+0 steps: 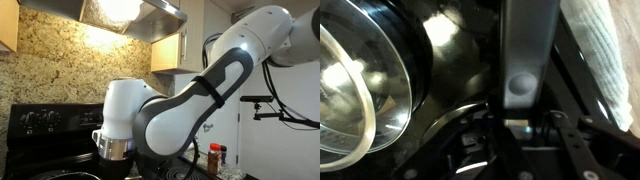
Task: Slide the brown pot handle to the right, put the lid on the covered pot, and then put the pot with a black handle on the right front plate
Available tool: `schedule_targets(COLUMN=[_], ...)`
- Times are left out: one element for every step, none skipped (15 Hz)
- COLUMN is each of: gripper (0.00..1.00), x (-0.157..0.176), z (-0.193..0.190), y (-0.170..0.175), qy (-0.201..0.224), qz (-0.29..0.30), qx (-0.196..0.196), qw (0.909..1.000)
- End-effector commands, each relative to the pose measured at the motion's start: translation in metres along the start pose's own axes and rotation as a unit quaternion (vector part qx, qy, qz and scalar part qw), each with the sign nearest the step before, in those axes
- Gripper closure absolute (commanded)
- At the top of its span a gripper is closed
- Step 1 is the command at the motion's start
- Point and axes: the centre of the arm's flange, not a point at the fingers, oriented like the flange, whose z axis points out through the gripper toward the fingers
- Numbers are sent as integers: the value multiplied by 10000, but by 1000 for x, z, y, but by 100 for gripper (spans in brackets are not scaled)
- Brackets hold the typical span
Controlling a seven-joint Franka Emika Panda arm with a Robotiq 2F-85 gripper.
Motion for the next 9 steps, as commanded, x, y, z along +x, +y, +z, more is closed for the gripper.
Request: schedule_targets(gripper=[85,85,85,85,85,85,85,85,85], x=[-3,-5,-5,-5,-6,-7,-8,-10,-12], z=[-49,-58,-66,-75,-83,-89,-94,-97,-94], y=[-9,-10,-12,-14,-15,-15,-14,-11,-9], qy=[248,318,371,402,454,484,491,507,501], qz=[-32,-22,-22,-16,-15,8,31,65,86], qx=[-125,-166,-184,-203,-228,-239,-222,-206,-197], qw=[9996,9994,9991,9990,9987,9985,9985,9985,9985])
